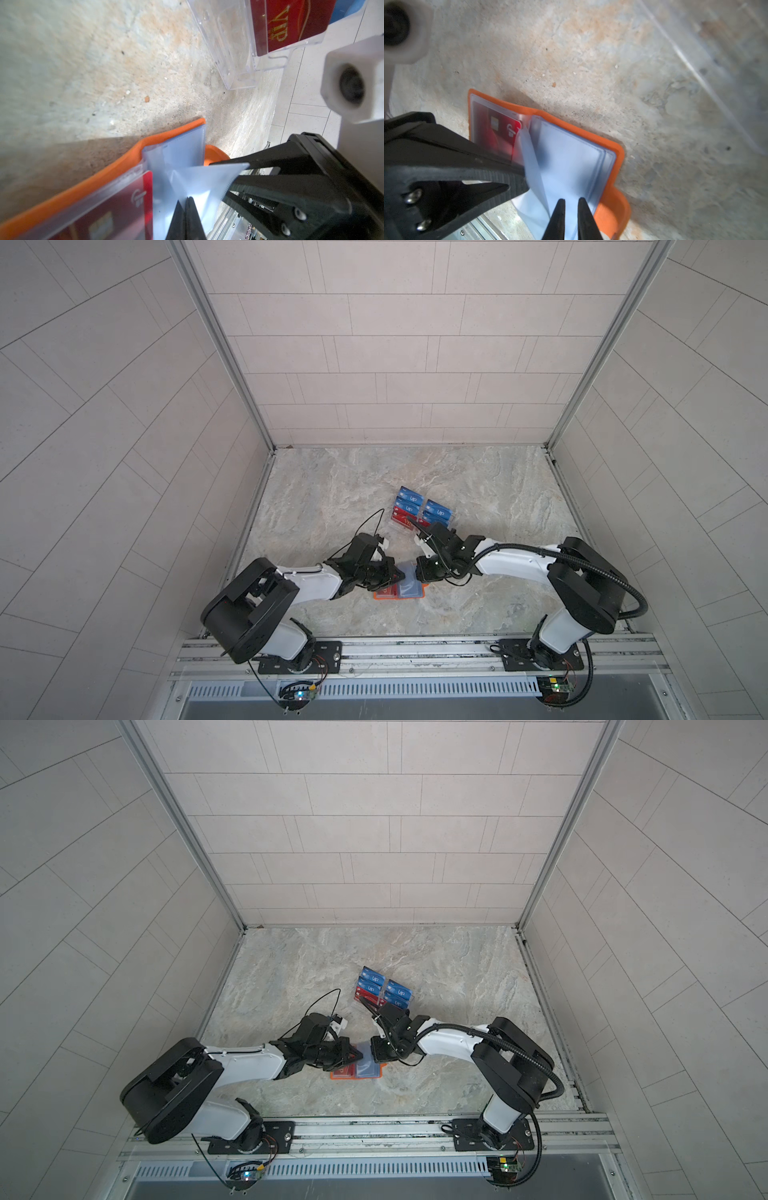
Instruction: Put the credit cards into the card holder
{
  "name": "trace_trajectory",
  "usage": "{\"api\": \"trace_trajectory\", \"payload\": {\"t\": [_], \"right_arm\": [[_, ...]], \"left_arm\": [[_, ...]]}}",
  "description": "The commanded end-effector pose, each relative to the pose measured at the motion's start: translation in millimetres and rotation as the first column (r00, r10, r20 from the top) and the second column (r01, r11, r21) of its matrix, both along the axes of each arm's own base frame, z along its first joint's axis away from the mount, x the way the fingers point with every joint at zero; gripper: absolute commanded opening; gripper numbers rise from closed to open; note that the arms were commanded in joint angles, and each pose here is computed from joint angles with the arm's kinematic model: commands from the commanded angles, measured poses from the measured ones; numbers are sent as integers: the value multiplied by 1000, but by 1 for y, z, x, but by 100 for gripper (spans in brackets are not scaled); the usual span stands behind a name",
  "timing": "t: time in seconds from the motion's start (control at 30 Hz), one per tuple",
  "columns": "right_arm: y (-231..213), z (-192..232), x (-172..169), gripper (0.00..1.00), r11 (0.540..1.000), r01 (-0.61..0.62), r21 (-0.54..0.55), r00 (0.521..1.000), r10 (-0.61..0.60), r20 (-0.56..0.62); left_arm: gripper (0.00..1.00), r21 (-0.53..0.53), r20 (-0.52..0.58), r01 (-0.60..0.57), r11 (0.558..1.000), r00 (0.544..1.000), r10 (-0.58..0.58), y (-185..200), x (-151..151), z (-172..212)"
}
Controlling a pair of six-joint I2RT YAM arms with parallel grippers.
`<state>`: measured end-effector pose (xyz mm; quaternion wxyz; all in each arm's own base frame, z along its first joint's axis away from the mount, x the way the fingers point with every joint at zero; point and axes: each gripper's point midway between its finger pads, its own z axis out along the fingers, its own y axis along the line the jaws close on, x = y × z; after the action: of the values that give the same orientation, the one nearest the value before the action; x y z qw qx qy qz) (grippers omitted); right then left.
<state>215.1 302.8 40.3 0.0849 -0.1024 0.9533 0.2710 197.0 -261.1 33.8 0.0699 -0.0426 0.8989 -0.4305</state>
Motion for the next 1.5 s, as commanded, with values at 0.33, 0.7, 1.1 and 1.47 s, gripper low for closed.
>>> {"api": "trace_trajectory", "payload": {"t": [0.33,0.7,1.1,1.47], "right_arm": [[26,2,-3,16,995,-38,92,999,41,-33],[34,10,-4,16,989,-45,139,998,51,-38],[58,21,-10,16,974,-87,211,993,101,-57],[81,5,-14,14,973,-127,191,987,143,-71]], "left_arm": [[31,-10,26,33,999,999,-33,1,-4,11],[48,74,39,55,996,998,-58,15,-7,20],[51,144,92,7,990,996,-21,50,-3,42],[47,208,130,-115,971,988,89,87,0,44]]}}
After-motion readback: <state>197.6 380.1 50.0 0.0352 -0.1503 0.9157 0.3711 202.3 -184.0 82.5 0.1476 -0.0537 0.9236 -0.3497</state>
